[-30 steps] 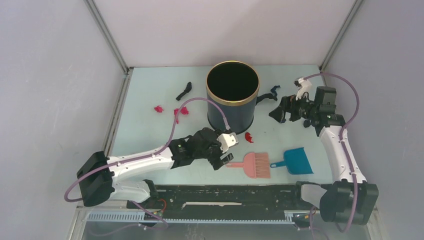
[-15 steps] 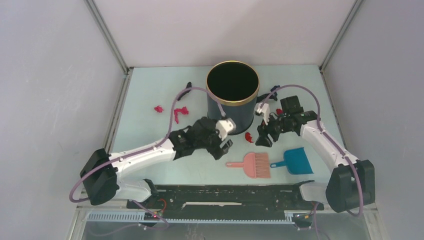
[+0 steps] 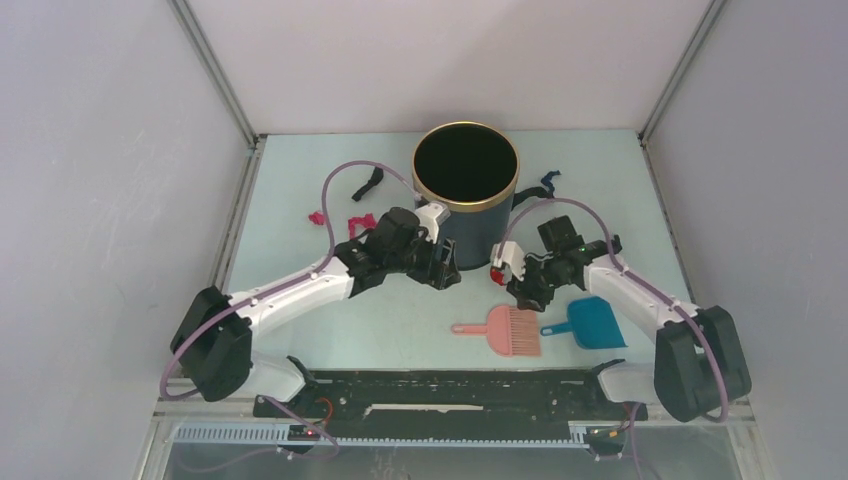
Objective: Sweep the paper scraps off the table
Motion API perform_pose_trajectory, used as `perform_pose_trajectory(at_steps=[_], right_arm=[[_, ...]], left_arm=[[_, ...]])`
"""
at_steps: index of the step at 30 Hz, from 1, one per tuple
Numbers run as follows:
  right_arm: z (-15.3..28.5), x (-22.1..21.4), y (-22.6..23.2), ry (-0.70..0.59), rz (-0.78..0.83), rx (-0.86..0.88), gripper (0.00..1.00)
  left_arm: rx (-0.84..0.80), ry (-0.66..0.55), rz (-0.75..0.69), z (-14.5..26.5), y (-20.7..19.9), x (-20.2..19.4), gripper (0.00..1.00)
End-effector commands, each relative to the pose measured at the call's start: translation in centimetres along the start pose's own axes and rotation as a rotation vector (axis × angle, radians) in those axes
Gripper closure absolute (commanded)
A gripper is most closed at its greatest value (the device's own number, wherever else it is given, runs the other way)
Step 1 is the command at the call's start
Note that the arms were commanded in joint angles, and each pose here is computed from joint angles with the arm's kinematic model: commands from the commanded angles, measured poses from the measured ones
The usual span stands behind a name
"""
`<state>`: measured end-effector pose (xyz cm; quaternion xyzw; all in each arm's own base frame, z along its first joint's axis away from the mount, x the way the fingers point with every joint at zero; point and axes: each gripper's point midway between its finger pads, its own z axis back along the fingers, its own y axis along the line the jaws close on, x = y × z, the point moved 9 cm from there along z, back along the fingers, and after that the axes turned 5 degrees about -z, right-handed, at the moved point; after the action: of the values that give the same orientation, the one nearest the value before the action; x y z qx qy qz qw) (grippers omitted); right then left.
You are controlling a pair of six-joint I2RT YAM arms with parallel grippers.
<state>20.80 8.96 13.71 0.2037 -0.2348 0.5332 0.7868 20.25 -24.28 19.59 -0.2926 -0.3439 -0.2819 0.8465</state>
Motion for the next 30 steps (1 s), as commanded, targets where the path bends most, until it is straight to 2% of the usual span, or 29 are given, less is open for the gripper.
perform_pose_trajectory(at_steps=[1,6,11,18,25,28,30], right_arm=[[-1.7,0.2,-0.8,0.074,0.094,-0.090,0.46],[-3.1,-0.3,-0.5,0.135,0.116,-0.075,0.47],[-4.0,-0.8,-0.2,0.178,0.125,-0.038,0.51],[-4.9,-0.8,0.6,0.187,0.147,0.029,0.52],[-5.7,-0.7,1.1,0.207,0.122,0.093,0.81],[-5.3,-0.1,1.2,0.182,0.127,0.086,0.96],[-4.5,0.7,1.2,0.133,0.135,0.071,0.99]], left_arm=[[-0.033,-0.021,0.160,-0.4,0.2,0.6,0.24],[0.034,-0.071,0.208,0.5,1.4,1.2,0.25],[0.146,-0.108,0.310,1.0,3.6,1.1,0.23],[0.140,-0.134,0.340,1.3,4.1,1.3,0.23],[0.134,-0.131,0.365,1.0,4.1,1.0,0.21],[0.099,-0.123,0.381,0.6,4.0,0.9,0.21],[0.066,-0.122,0.395,0.2,3.9,0.8,0.21]])
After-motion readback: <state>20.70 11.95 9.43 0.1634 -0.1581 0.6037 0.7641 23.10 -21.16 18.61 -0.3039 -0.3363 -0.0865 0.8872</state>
